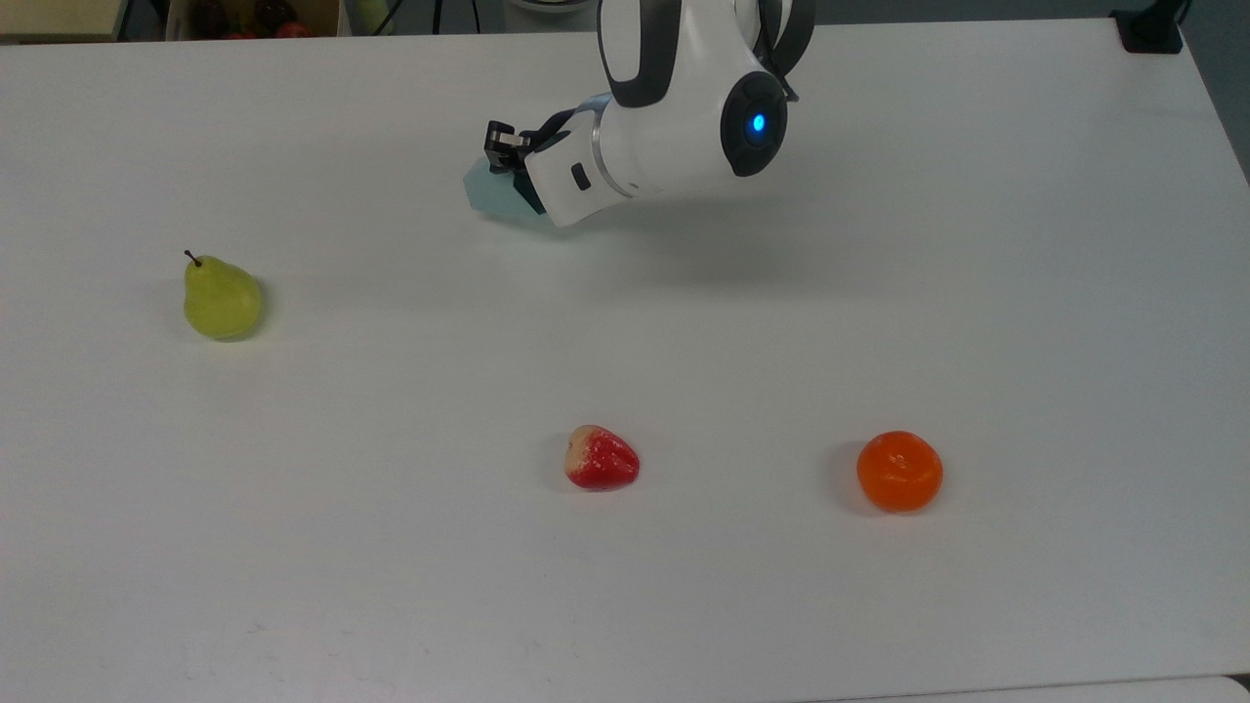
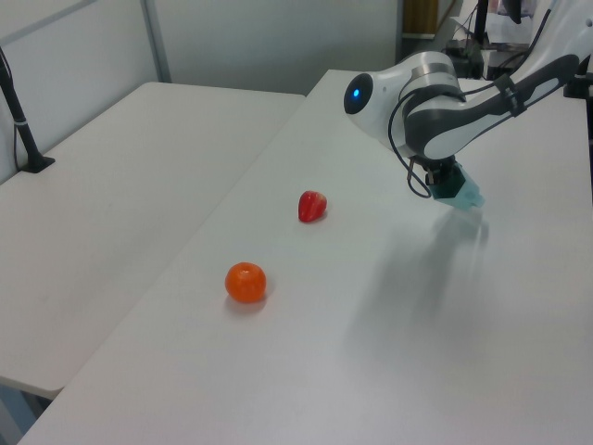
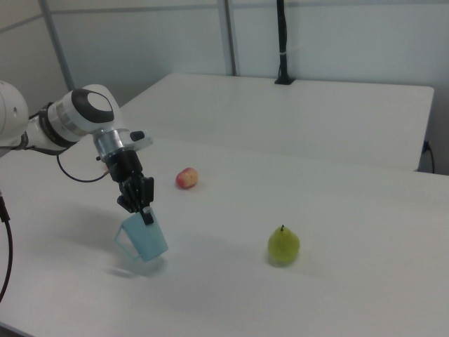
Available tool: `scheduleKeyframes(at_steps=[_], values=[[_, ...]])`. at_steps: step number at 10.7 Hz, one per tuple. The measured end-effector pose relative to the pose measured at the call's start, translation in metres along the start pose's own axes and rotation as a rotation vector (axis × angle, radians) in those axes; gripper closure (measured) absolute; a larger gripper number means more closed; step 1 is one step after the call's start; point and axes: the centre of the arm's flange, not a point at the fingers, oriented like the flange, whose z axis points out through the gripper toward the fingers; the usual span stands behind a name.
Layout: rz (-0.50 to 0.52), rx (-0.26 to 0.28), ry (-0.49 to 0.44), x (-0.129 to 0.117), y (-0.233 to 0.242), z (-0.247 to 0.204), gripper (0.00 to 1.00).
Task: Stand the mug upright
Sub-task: 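Lift and rotate the mug so its base points down, then lower the mug onto its base on the table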
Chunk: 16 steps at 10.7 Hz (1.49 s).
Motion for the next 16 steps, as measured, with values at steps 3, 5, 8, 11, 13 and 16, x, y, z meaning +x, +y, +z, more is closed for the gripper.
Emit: scheduleKeyframes(at_steps=[3,5,8,11,13,16], values=[[-0.064,0.081,0.025,-0.012,0.015,-0.020,0.96],[-0.108,0.288,0.165,-0.016,0.026,-0.054,0.96],[-0.291,0.428,0.363,-0.002,0.007,-0.065,0.96],[-0.556,0.527,0.446,0.009,0.003,-0.047,0.96],[-0.574,0.541,0.454,0.012,0.009,-0.041,0.96],[-0.556,0.547,0.453,0.013,0.013,-0.040,0.67]])
